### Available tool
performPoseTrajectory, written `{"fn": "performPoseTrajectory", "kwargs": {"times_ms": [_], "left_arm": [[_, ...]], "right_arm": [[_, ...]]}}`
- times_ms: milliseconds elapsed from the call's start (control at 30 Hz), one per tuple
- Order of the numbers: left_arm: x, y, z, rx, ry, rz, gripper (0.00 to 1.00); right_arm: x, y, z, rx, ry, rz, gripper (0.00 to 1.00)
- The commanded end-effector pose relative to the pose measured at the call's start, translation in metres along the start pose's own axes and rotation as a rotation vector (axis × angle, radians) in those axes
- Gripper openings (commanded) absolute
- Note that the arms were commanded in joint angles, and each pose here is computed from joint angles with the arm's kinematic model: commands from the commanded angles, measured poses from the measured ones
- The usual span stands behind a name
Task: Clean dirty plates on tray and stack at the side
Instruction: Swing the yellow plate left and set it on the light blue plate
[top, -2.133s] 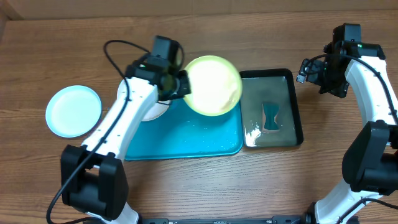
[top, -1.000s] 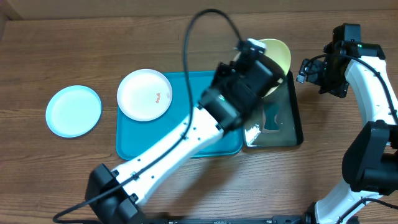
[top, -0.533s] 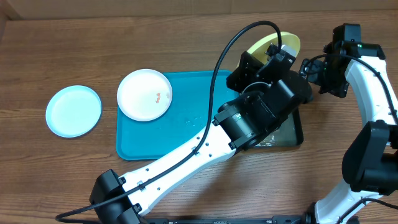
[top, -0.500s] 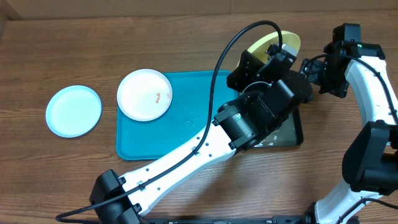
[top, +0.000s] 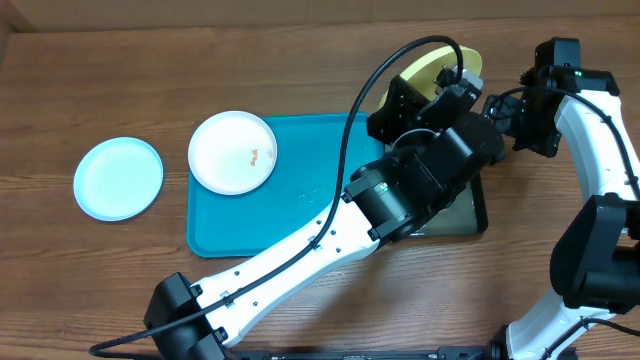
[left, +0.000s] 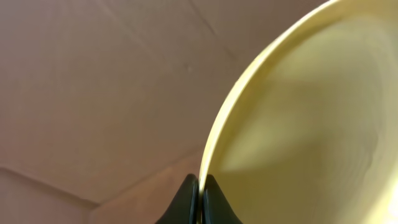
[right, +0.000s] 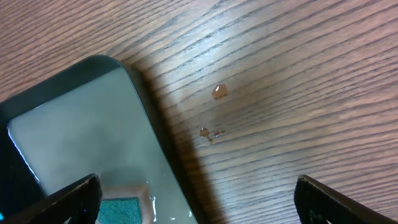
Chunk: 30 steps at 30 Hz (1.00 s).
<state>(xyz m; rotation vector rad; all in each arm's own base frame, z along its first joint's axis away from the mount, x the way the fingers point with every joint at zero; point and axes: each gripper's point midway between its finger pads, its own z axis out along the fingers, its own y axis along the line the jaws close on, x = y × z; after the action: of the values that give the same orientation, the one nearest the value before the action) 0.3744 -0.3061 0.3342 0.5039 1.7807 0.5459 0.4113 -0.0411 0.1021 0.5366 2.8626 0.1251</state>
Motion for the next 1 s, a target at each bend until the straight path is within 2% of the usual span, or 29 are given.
{"fn": "performPoseTrajectory", "kwargs": {"times_ms": [0,100,267,400,567,967], "left_arm": [[0.002,-0.003,0.002,0.08,0.024,-0.187,0.04],[0.027,-0.03,0.009,0.271,0.138,-0.299,0.04],[0.072,-0.057,0.022,0.561,0.408,-0.502,0.04],[0.105,-0.057,0.039,0.682,0.571,-0.565,0.04],[0.158,-0.024,0.067,0.665,0.763,-0.654,0.04],[0.277,0.116,0.114,0.347,1.009,-0.931,0.04]], "right_arm": [[-0.005,0.002,-0.007,-0.007,-0.023,0.002,1.0],[-0.005,0.002,-0.007,-0.007,-0.023,0.002,1.0],[-0.005,0.002,-0.007,-0.007,-0.023,0.002,1.0],[-0.005,0.002,-0.007,-0.007,-0.023,0.002,1.0],[-0.005,0.002,-0.007,-0.007,-0.023,0.002,1.0],[-0.005,0.002,-0.007,-0.007,-0.023,0.002,1.0]]}}
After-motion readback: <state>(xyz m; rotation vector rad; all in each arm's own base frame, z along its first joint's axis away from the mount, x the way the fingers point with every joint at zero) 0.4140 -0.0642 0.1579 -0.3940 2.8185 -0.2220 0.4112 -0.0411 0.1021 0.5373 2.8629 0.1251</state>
